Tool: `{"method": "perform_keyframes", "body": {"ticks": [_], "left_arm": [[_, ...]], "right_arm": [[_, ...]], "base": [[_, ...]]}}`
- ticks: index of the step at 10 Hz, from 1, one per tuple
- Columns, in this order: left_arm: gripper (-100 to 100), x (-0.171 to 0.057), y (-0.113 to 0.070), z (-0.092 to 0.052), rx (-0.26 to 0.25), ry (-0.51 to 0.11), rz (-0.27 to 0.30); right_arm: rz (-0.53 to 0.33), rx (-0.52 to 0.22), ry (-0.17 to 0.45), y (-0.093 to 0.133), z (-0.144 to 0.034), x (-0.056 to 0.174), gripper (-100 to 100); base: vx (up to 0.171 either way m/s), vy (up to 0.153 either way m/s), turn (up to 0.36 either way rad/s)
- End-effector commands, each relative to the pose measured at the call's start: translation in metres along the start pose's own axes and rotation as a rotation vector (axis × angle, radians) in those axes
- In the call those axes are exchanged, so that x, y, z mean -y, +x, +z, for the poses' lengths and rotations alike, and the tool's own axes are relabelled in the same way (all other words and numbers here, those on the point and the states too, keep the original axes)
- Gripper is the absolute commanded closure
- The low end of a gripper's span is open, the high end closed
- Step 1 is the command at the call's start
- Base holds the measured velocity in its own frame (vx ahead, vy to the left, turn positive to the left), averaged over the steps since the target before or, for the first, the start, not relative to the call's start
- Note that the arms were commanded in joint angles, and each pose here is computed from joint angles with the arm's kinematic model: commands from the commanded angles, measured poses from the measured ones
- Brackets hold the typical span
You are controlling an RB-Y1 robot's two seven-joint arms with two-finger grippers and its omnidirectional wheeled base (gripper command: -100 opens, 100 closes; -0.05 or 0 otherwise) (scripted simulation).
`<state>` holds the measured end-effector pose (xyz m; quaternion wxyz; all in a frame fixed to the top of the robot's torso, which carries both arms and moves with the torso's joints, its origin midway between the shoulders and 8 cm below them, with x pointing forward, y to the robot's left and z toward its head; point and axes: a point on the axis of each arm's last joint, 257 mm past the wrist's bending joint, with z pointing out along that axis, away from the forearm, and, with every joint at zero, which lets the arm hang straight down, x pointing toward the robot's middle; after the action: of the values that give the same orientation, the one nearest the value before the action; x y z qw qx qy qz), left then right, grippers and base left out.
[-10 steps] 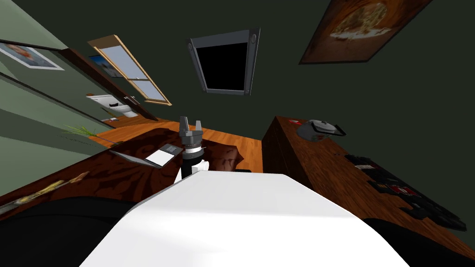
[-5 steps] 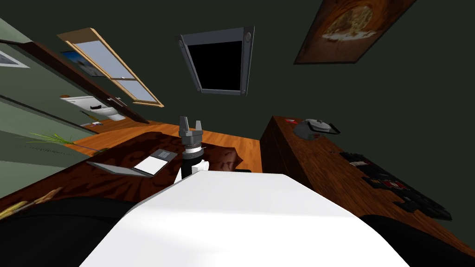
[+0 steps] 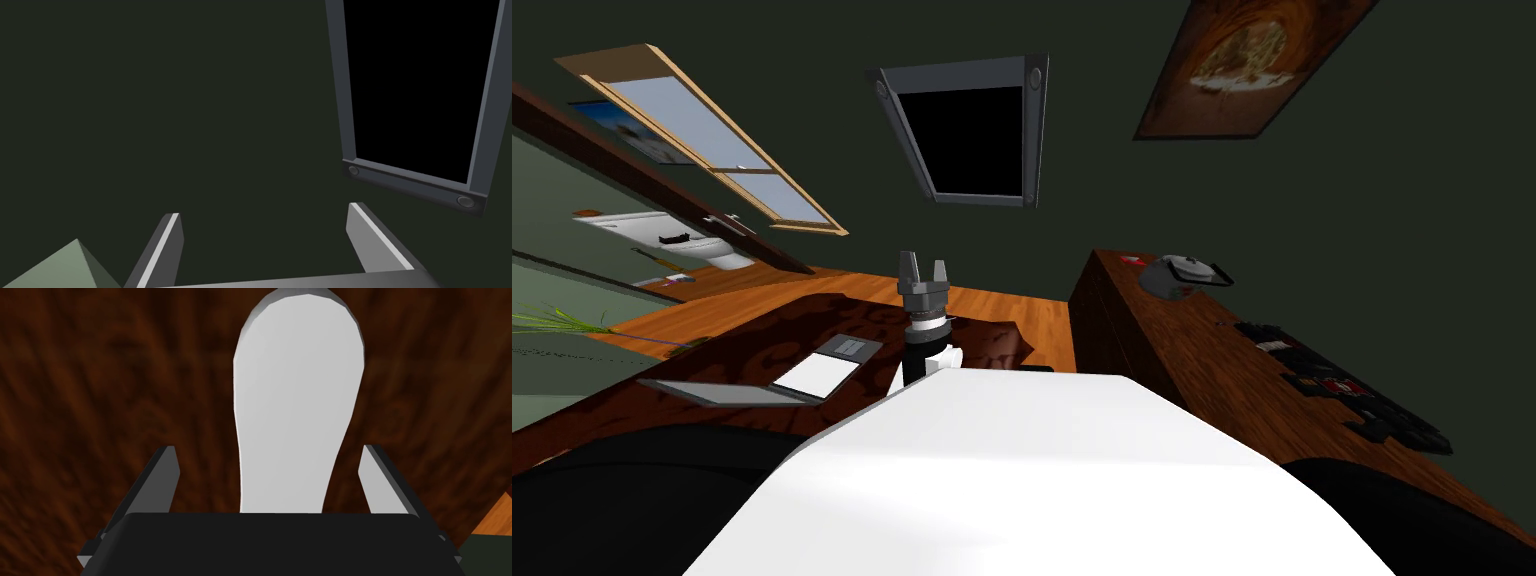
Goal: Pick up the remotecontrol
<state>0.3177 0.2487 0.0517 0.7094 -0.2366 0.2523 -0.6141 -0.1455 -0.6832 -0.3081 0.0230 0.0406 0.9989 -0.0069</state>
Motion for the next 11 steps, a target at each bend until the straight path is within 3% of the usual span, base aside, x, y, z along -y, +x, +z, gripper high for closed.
{"method": "perform_keyframes", "body": {"ticks": [1, 8, 9, 11], "left_arm": [[0, 0.0, 0.0, 0.0, 0.0, 0.0, 0.0], [0, 0.0, 0.0, 0.0, 0.0, 0.0, 0.0], [0, 0.0, 0.0, 0.0, 0.0, 0.0, 0.0], [0, 0.0, 0.0, 0.0, 0.0, 0.0, 0.0]], "right_arm": [[-0.024, -0.004, 0.007, -0.004, 0.001, 0.007, -100], [-0.053, -0.034, -0.004, 0.004, 0.012, 0.011, -100], [-0.053, -0.035, -0.004, 0.004, 0.012, 0.011, 100], [-0.052, -0.035, -0.004, 0.004, 0.012, 0.011, 100]], "base": [[0.088, 0.016, -0.108], [0.048, 0.014, -0.073], [0.0, 0.0, 0.0], [0.0, 0.0, 0.0]]}}
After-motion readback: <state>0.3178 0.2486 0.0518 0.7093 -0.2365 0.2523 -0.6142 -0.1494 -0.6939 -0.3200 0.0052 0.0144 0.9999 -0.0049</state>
